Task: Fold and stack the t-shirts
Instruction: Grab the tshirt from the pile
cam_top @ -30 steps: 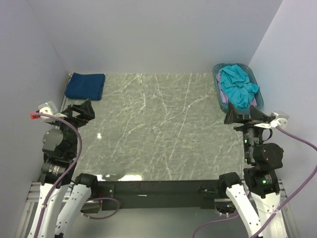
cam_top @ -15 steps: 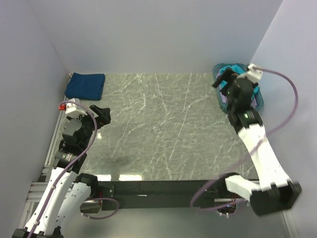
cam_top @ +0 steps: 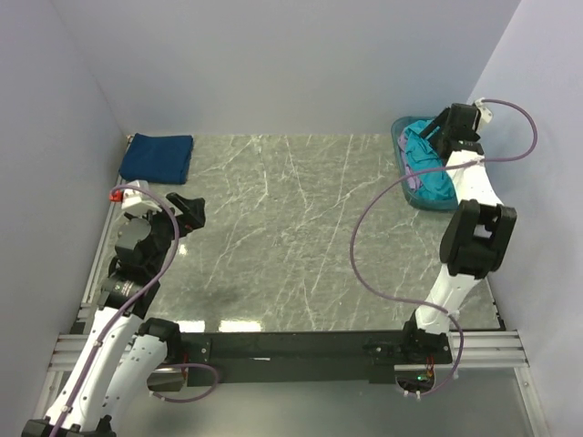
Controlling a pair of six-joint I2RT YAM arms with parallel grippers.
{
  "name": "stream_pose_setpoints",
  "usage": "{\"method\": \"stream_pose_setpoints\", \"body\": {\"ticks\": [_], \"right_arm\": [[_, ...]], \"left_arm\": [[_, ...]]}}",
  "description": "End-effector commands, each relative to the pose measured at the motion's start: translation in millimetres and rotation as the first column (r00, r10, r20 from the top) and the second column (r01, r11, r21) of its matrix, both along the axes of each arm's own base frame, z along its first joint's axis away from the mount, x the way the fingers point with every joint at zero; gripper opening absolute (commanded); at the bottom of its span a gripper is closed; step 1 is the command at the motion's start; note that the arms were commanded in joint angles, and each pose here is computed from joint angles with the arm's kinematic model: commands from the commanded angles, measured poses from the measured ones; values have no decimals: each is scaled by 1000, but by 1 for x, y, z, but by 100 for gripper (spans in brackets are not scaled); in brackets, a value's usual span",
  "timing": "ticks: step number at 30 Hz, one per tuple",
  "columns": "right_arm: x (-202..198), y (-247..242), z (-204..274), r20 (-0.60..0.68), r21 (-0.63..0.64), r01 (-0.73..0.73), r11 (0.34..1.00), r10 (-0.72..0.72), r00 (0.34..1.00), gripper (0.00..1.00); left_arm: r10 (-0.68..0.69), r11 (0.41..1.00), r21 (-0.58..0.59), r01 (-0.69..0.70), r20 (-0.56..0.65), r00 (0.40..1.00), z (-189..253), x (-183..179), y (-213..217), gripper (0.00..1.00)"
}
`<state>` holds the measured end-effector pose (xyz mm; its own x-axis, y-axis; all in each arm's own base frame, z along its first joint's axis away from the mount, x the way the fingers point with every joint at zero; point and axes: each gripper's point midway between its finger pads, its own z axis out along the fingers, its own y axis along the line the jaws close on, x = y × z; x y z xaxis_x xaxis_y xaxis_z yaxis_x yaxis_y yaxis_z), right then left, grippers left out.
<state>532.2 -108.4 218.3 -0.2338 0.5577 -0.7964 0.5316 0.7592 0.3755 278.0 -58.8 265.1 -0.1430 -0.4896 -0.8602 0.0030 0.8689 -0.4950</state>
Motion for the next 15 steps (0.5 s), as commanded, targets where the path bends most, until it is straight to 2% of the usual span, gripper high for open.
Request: {"method": "stream_pose_setpoints", "body": {"ticks": [1,7,12,15], "right_arm": [[32,-5,11,81,77,-39,996,33,996,80],[70,-21,-25,72,122,-68,990,60,996,77],[83,-30,-53,45,142,-89,986,84,995,73],[86,-33,-55,46,129,-104,986,98,994,63]], "left_arm": [[-32,999,-10,32,22,999,7,5,-8,99],[-23,1000,0,23,-24,999,-5,12,-7,99],[-24,1000,7,25,-45,999,-11,17,-9,99],[-25,1000,7,26,-51,998,-12,19,-10,100]]}}
